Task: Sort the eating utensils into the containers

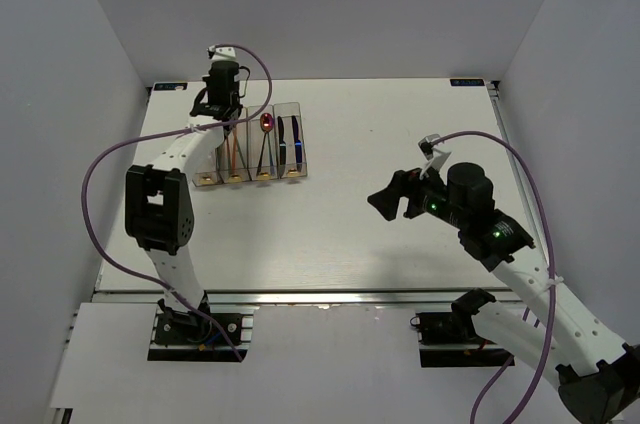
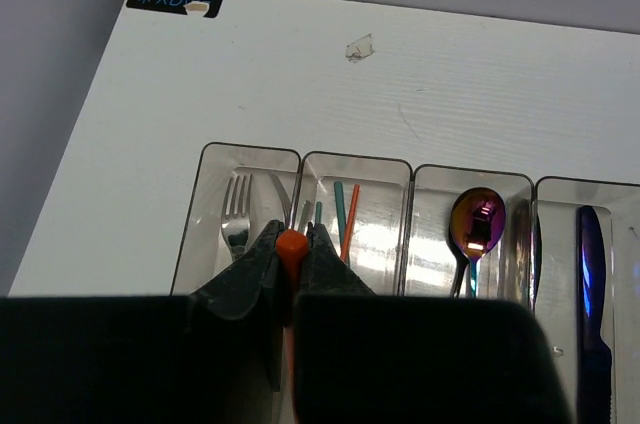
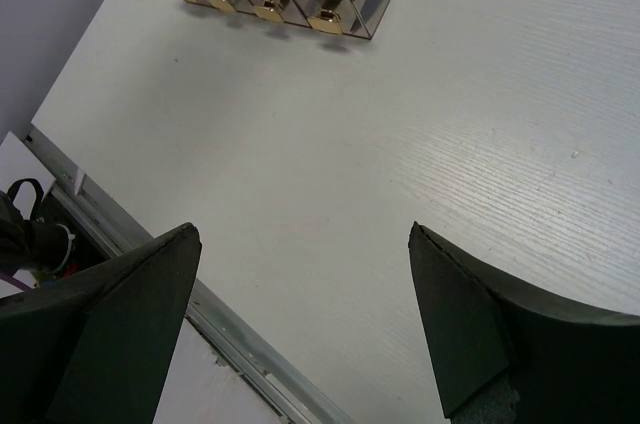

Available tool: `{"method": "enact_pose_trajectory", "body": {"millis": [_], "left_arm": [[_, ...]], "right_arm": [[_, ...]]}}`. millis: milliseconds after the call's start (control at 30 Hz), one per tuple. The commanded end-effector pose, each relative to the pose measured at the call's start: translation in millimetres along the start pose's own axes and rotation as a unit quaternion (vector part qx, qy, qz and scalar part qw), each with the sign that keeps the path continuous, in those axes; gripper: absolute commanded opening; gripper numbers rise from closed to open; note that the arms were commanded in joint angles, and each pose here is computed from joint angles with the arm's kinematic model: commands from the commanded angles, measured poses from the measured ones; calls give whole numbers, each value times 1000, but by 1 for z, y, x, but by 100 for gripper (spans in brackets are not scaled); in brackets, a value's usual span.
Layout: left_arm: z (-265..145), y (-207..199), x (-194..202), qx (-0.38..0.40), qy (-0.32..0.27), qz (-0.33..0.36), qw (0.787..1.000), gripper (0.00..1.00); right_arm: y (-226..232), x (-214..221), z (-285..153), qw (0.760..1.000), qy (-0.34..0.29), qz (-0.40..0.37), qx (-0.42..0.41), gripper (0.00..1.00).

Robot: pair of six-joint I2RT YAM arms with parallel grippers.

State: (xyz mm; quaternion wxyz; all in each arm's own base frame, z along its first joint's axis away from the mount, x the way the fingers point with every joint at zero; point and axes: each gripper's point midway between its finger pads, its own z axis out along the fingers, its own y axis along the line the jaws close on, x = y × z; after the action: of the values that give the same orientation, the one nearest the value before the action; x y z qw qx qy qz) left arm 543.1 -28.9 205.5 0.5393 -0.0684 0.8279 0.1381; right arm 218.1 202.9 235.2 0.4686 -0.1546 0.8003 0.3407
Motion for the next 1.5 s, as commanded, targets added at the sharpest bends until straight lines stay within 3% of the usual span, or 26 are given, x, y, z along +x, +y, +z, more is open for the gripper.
{"method": "enact_pose_trajectory", "body": {"millis": [0,167,467,633,733,833,900,967,1033,1067,1233,1467], "left_arm": [[2,-5,-14,16,-16,-17,1000,5],[10,-11,2,21,-1,-11,1000,16],[-2,-15,9,43,20,-24,999,61],[-25,1,-14,29,11,-35,999,68],[-53,17,-36,17,0,-64,998,72],[-92,33,-46,20,2,-102,995,78],[-124,47,-44,22,5,-129,991,97],[-143,54,-20,26,24,-135,990,98],[-180,72,-21,32,5,-155,987,98],[-185,78,6,21,23,-156,987,98],[-250,119,20,19,-36,-182,982,98],[-283,148,50,-3,-76,-225,971,98]], "right_arm": [[6,-11,-1,1000,-17,-16,-13,89],[4,-10,-3,1000,-17,-15,-10,89],[2,-14,-5,1000,-24,-17,1,89],[2,-20,-9,999,-27,-21,7,89],[-10,-26,-13,998,-28,-22,50,89],[-38,-36,-25,989,-34,-20,144,89],[-57,-45,-37,977,-47,-22,206,89],[-69,-56,-54,964,-58,-28,258,89],[-75,-63,-67,956,-68,-29,285,89],[-77,-69,-77,950,-73,-38,300,89],[-70,-85,-101,945,-80,-43,313,89],[-60,-88,-126,948,-96,-50,299,89]]}}
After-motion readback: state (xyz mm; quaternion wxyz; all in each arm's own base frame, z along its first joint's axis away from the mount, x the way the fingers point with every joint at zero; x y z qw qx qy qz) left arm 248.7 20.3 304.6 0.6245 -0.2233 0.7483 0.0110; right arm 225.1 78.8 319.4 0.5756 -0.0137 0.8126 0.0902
